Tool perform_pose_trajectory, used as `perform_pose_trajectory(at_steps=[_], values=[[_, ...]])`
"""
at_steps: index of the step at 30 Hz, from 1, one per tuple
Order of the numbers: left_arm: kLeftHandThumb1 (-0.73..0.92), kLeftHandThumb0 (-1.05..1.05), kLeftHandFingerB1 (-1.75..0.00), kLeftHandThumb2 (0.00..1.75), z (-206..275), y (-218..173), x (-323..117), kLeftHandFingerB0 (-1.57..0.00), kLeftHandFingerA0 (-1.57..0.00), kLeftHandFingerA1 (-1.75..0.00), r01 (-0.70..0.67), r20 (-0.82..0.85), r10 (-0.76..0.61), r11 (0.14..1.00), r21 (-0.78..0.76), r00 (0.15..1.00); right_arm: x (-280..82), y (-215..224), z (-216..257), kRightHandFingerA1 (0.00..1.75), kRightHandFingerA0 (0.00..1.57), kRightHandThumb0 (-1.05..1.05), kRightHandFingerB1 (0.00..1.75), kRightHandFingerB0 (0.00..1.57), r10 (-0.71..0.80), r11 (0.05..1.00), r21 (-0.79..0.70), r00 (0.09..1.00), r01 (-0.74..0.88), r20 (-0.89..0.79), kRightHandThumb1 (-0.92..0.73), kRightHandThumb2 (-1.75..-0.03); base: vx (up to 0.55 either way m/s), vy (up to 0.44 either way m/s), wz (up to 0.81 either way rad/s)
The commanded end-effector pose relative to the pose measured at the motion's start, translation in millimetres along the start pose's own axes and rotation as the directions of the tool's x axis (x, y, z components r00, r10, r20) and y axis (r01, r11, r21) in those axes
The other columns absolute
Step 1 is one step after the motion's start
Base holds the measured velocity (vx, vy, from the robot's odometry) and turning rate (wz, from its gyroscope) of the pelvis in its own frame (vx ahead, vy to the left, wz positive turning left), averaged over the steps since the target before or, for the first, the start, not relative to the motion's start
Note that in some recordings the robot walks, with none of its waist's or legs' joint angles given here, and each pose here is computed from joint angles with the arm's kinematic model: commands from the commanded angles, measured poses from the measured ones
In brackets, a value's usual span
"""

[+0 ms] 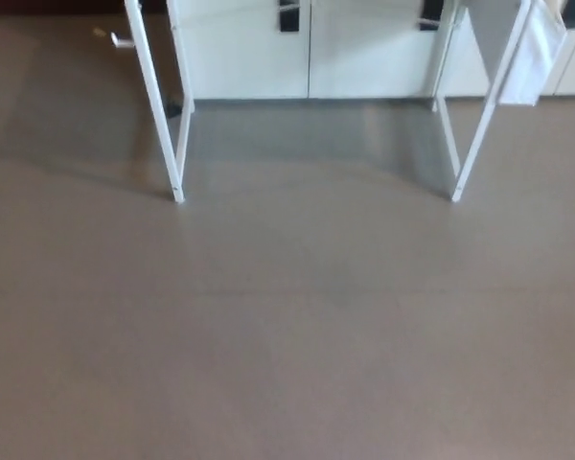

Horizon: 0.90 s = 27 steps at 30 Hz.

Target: The robot walk towards a table in front and uses its left hand to pickup a tennis ball on the left side and put it in a container on the right hand side

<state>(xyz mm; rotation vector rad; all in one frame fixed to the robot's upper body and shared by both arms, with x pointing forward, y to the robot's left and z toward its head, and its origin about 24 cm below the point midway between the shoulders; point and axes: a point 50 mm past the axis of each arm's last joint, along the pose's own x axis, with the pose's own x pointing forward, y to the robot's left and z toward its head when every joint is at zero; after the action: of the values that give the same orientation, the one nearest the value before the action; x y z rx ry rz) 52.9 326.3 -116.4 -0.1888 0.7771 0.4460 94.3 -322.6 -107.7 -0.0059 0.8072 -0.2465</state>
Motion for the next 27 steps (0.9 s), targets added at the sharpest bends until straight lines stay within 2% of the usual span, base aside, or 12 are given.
perform_pose_trajectory(at_steps=[1, 8, 16, 27], values=[[0.36, -0.07, -0.52, 0.85, 2.8, 6.3, -1.8, -0.18, -0.25, -0.59, -0.026, 0.021, 0.026, 1.0, 0.017, 0.999, -2.4, -3.3, 0.6, 0.48, 0.45, -0.45, 0.34, 0.29, -0.02, 0.999, -0.032, 1.0, 0.021, 0.004, -0.55, -0.56, 0.46, 0.198, 0.07], [0.37, -0.06, -0.51, 0.85, 1.8, 7.0, -3.4, -0.17, -0.26, -0.59, -0.021, 0.022, 0.021, 1.0, 0.021, 1.0, -3.9, -3.9, -3.6, 0.46, 0.43, -0.45, 0.34, 0.29, -0.015, 0.999, -0.047, 1.0, 0.014, -0.003, -0.55, -0.56, 0.28, 0.072, 0.06], [0.39, -0.05, -0.51, 0.87, 1.8, 6.4, -4.5, -0.16, -0.25, -0.6, -0.011, 0.026, 0.01, 0.999, 0.033, 1.0, -3.4, -3.5, -4.8, 0.46, 0.42, -0.4, 0.34, 0.28, -0.007, 0.999, -0.039, 1.0, 0.007, -0.004, -0.59, -0.57, 0.37, -0.107, 0.3], [0.4, -0.06, -0.52, 0.89, -2.0, 6.7, -5.9, -0.16, -0.27, -0.61, -0.005, 0.012, 0.005, 0.999, 0.051, 1.0, -4.5, -4.0, -5.6, 0.49, 0.46, -0.39, 0.35, 0.27, -0.001, 0.999, -0.045, 1.0, 0.001, 0.001, -0.58, -0.57, 0.32, 0.075, -0.12]])
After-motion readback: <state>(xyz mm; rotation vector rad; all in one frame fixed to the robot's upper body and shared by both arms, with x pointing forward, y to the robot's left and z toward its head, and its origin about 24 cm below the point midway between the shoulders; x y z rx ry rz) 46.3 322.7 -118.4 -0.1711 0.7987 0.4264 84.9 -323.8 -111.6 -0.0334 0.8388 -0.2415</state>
